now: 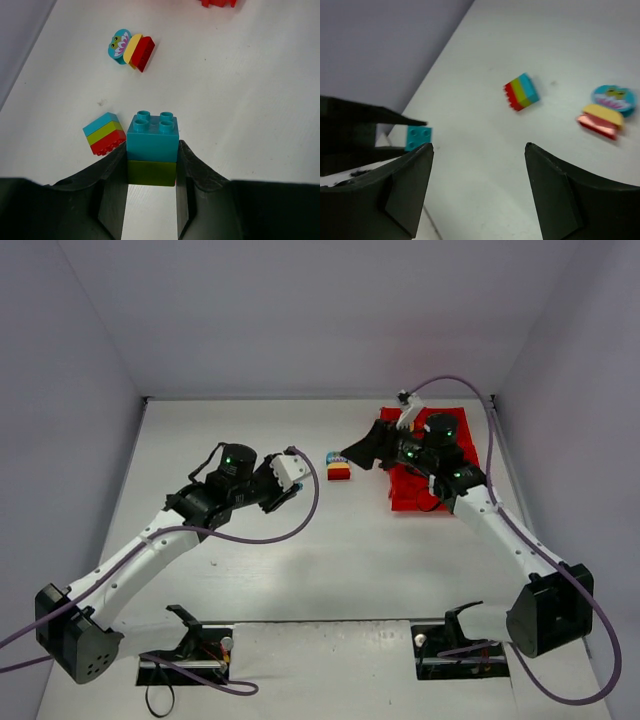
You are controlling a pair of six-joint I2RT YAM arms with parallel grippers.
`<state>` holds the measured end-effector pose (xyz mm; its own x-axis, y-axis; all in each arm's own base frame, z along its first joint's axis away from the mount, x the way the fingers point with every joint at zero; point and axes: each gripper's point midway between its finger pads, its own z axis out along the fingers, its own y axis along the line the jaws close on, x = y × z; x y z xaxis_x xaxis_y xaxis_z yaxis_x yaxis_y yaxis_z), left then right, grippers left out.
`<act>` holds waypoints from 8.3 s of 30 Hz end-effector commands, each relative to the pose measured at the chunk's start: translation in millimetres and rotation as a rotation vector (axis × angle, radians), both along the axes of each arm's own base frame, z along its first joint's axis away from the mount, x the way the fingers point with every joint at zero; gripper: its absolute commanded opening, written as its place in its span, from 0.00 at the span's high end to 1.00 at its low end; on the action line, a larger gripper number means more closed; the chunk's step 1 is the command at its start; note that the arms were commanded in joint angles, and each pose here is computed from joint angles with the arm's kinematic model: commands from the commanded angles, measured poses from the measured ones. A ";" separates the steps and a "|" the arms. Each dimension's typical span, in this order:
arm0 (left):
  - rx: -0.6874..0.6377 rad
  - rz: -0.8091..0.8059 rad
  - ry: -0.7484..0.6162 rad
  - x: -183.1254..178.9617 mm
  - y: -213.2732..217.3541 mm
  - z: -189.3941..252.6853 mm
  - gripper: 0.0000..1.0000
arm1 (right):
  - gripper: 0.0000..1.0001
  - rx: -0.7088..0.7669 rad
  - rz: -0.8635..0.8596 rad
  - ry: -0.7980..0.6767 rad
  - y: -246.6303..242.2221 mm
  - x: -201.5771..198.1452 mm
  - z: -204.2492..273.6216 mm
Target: Sort the legos into containers by color
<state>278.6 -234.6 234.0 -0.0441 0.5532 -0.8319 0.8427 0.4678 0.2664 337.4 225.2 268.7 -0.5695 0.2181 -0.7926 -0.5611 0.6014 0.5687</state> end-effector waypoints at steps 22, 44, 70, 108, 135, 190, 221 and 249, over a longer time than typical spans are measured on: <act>-0.079 -0.041 -0.130 -1.7 -8.4 39.9 0.83 | 0.33 0.189 0.377 0.065 133.4 -68.8 12.7; -0.031 -0.038 -0.071 0.9 -9.7 24.3 0.83 | 1.00 0.092 0.188 -0.005 77.1 -27.1 17.1; -0.043 -0.041 -0.039 0.1 -13.5 25.0 0.83 | 1.00 -0.375 -0.801 0.065 -224.0 69.3 -41.5; -0.132 -0.141 -0.167 -18.8 -16.4 49.6 0.83 | 0.28 0.118 0.010 0.011 -26.2 0.4 34.5; -0.097 -0.188 -0.297 -25.8 -14.5 46.1 0.83 | 0.29 0.108 0.337 0.102 135.8 -77.7 -3.0; -0.156 0.740 0.100 79.6 40.4 3.2 0.14 | 0.77 -0.530 -0.977 -0.019 -289.3 260.2 -98.1; 0.099 0.560 0.379 169.2 46.7 -120.0 0.14 | 0.36 -0.247 -0.668 -0.154 -191.1 99.8 -2.5; 0.050 0.496 0.350 160.6 39.0 -127.5 0.79 | 0.36 -0.165 -0.478 -0.144 -137.6 69.8 -2.3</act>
